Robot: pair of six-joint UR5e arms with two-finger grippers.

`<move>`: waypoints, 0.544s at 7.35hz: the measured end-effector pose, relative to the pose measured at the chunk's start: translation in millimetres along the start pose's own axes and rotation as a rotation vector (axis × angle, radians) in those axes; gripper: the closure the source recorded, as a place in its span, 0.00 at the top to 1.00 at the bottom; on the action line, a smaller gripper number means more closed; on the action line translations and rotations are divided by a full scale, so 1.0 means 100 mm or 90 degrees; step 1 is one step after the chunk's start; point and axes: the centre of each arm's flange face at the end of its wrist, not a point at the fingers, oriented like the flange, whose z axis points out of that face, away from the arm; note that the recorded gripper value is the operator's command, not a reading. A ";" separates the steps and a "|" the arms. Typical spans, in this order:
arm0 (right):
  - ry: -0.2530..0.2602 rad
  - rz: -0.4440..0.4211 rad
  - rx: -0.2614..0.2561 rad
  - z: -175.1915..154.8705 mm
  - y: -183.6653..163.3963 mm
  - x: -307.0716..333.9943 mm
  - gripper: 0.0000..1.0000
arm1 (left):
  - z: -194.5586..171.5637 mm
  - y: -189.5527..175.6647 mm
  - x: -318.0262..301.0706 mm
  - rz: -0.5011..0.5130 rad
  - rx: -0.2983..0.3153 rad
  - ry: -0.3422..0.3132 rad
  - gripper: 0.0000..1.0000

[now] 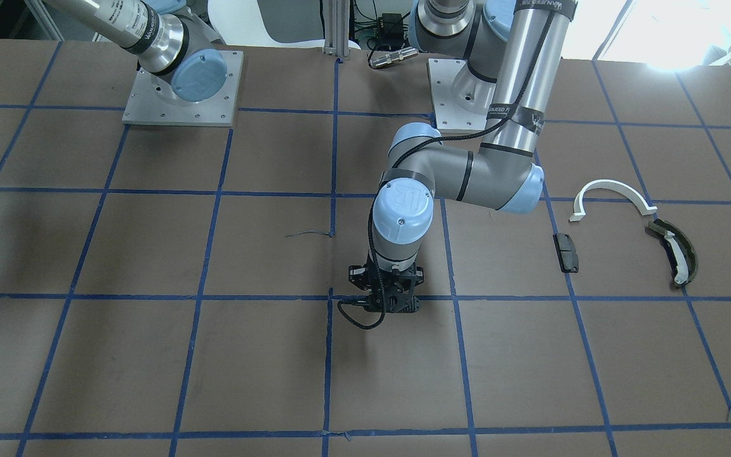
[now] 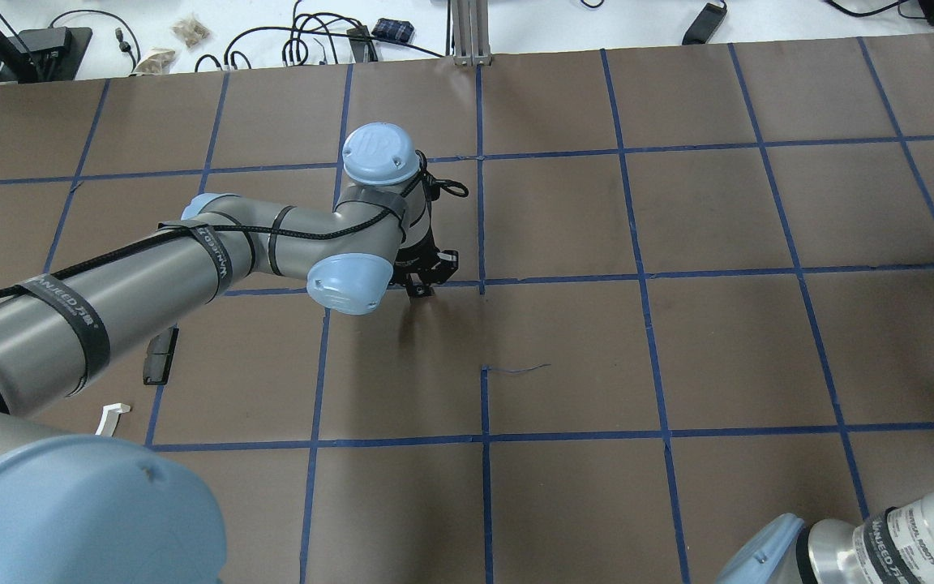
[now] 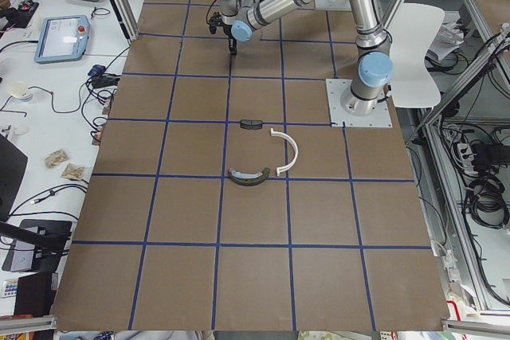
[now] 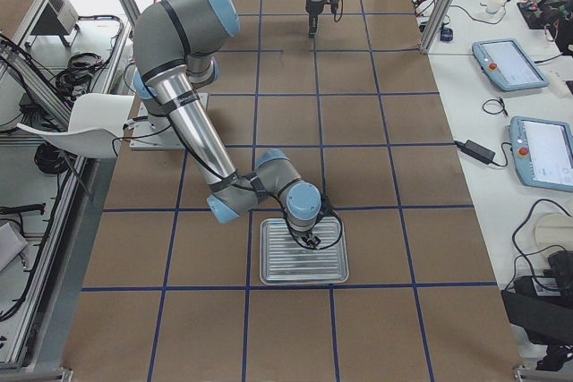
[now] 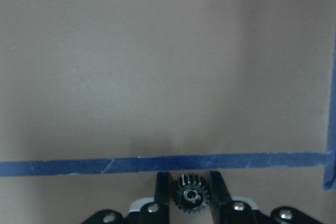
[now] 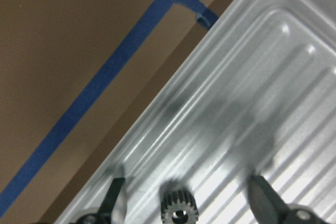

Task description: Place bearing gear from tray to pile

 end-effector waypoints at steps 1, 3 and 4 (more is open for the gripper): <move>-0.002 -0.001 -0.011 0.00 0.02 0.00 0.55 | -0.13 -0.06 -0.27 0.002 -0.008 -0.003 0.00; -0.001 0.000 -0.019 -0.02 0.04 0.00 0.26 | -0.36 -0.29 -1.59 0.047 -0.034 0.000 0.01; -0.001 0.001 -0.021 -0.02 0.04 0.00 0.16 | -0.41 -0.34 -2.44 0.070 -0.036 0.007 0.01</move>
